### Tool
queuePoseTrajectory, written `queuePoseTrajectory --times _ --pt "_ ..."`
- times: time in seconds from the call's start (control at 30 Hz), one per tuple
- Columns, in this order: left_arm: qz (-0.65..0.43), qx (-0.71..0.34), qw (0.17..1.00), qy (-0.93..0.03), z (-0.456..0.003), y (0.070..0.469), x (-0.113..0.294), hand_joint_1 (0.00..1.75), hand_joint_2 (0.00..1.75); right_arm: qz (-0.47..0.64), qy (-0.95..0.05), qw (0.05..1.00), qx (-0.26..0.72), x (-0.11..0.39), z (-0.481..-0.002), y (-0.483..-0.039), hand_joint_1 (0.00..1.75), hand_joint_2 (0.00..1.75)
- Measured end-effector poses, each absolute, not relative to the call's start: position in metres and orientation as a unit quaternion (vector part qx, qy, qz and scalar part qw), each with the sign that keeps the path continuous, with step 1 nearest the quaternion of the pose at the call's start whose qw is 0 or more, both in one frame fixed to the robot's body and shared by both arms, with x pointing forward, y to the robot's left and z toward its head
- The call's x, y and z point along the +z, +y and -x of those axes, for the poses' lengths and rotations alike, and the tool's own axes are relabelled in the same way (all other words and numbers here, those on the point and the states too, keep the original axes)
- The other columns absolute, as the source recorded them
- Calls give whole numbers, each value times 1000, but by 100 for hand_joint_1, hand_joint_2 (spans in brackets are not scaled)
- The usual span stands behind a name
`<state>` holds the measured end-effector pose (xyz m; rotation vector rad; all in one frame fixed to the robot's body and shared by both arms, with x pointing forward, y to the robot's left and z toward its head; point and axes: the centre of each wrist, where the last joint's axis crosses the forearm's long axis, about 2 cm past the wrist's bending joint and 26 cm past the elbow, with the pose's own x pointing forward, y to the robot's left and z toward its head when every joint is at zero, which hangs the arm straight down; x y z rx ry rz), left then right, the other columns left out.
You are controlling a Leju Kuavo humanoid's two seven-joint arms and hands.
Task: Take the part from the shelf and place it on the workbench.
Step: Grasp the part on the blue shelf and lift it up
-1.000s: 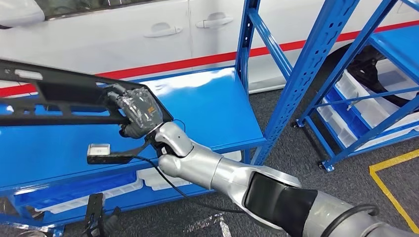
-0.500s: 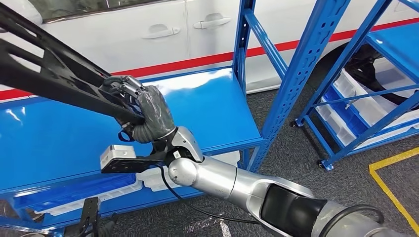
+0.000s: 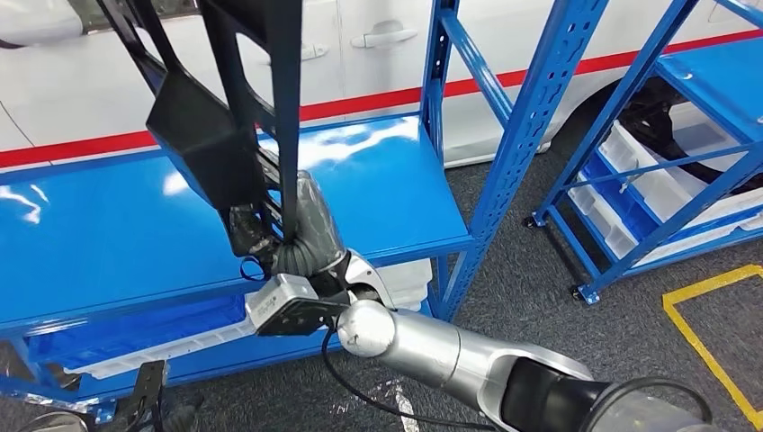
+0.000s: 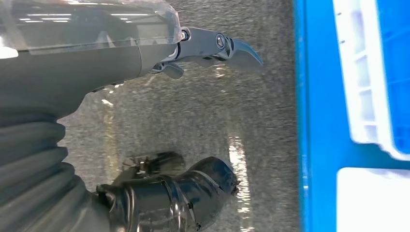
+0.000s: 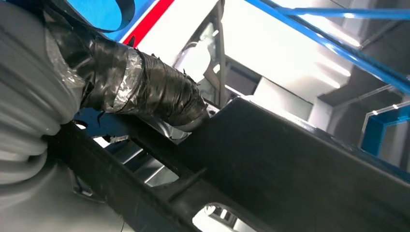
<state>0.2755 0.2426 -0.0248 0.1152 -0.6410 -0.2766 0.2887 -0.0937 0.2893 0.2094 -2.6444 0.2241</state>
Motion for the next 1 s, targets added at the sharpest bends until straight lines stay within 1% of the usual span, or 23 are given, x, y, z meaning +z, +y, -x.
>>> queuePoseTrajectory --times 0.17,0.4,0.57,0.7,1.0 --pt "-69 -132 942 -300 -282 241 -20 0 175 -88 -964 239 77 289 -285 -94 175 175" --pt "-77 -119 943 -301 -286 222 -15 0 175 -112 -960 244 81 291 -284 -94 175 175" --pt "-84 -108 936 -323 -291 211 -9 0 175 -126 -957 248 82 291 -284 -93 175 175" --pt "-78 -108 929 -344 -282 198 -13 0 175 -131 -956 248 80 292 -284 -92 175 175" --pt "-70 -102 931 -342 -264 155 -12 0 175 -131 -956 251 80 288 -284 -92 175 175"
